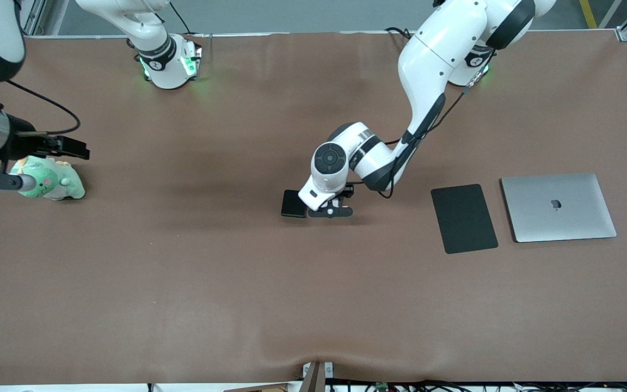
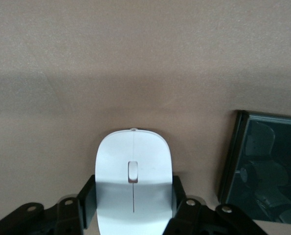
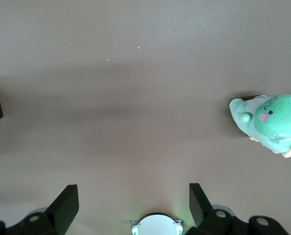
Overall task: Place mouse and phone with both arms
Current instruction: 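Grasp the white mouse with the left gripper while the right gripper moves out, then carry the mouse to the pad while the right gripper reaches the phone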
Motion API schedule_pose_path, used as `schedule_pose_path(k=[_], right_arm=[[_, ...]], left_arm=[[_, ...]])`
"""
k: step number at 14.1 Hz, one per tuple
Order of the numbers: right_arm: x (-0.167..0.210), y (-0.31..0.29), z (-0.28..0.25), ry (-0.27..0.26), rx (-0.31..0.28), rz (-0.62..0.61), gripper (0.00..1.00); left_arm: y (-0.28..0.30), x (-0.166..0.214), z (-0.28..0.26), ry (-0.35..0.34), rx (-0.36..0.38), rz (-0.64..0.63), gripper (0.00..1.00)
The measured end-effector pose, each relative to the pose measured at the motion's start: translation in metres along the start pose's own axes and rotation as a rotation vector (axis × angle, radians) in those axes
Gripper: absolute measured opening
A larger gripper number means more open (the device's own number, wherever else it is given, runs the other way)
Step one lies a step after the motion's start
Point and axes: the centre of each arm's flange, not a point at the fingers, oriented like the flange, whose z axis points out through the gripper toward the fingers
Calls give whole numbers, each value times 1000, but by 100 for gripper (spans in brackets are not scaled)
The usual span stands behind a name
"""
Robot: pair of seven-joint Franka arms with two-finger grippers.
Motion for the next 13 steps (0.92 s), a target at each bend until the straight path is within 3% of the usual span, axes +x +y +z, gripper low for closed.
schedule_pose_path(k=[6, 9, 13], right_arm=[[11, -34, 21, -35, -16, -55, 100], [19, -66, 36, -41, -27, -83, 100], [31, -89, 53, -49, 14, -34, 100]], left_arm=[[-24, 28, -21, 14, 10, -52, 62], [-74, 68, -92, 45, 10, -140, 62], [-156, 101, -174, 60, 29, -245, 62]])
